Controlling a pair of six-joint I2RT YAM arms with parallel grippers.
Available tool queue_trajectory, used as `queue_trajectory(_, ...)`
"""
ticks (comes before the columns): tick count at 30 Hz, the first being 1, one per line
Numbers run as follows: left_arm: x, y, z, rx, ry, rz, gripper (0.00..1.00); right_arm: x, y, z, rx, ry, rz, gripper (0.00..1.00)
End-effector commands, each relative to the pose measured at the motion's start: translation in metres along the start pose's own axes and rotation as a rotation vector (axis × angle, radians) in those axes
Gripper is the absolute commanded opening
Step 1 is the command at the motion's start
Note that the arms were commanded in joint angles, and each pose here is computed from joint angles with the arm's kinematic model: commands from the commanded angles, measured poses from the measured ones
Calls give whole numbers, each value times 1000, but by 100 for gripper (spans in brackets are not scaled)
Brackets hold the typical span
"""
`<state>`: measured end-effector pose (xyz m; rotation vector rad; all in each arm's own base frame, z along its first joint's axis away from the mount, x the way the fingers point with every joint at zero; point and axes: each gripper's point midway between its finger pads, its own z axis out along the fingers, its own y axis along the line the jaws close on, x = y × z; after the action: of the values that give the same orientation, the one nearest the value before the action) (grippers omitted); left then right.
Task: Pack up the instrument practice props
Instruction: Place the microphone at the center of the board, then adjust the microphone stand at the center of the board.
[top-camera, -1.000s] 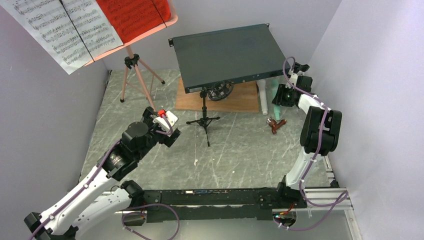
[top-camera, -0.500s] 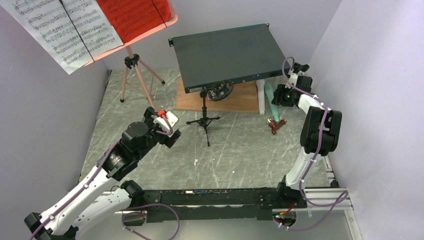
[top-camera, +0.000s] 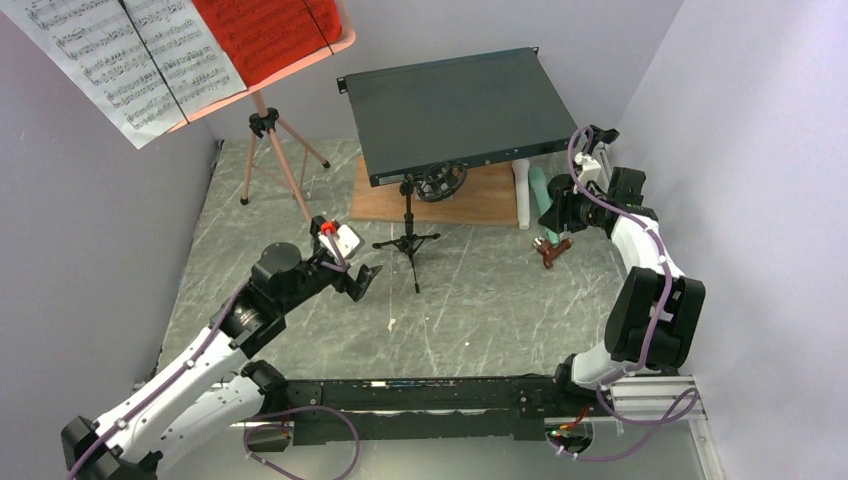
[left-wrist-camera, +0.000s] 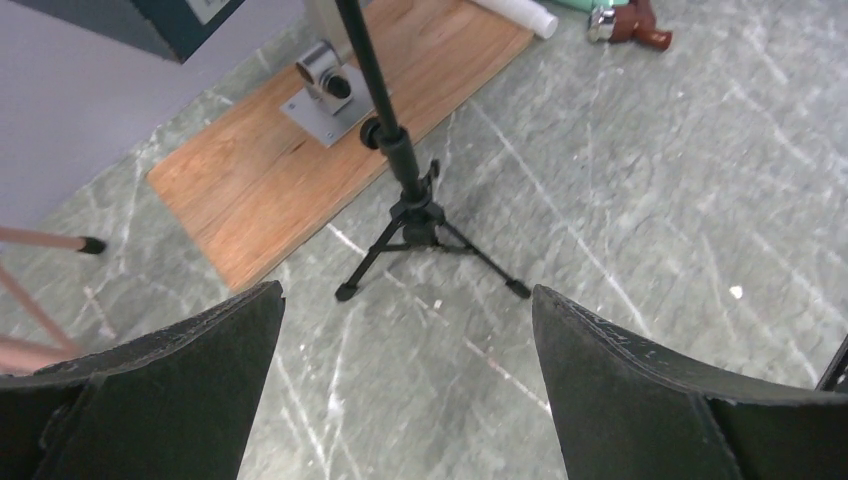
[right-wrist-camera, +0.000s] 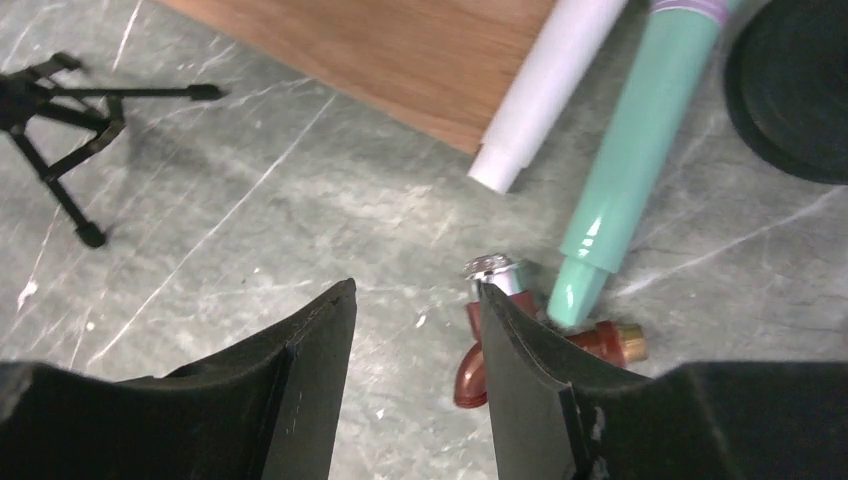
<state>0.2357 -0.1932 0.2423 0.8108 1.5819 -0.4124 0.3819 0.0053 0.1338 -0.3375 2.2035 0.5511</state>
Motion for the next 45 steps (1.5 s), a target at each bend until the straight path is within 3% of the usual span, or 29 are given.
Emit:
queue_trajectory(1,-31,-6,19,39,-139,-110,99,6,33,-19,-125,-4,-70,52)
queue_trajectory(5,-29,-11,38,46,-204,-213,99,7,61,-40,-209,-53,-169,55)
queue_trajectory(11,-26,-3,65,3,-292,-236,99,12,106,-67,-364,-203,-353,74)
queue_trajectory(23,-29,14,128,-49,-309,-234,100,12,119,-79,-417,-242,-443,75)
queue_trajectory(29,-38,19,148,-56,-331,-243,93,11,121,-80,-424,-248,-450,75)
queue_trajectory(35,-45,26,157,-86,-337,-259,82,11,122,-81,-428,-250,-453,75)
queue_trajectory(41,-45,26,161,-80,-335,-235,64,10,122,-81,-430,-253,-449,75)
queue_trajectory(45,-45,22,165,-54,-320,-186,38,10,123,-81,-432,-255,-449,75)
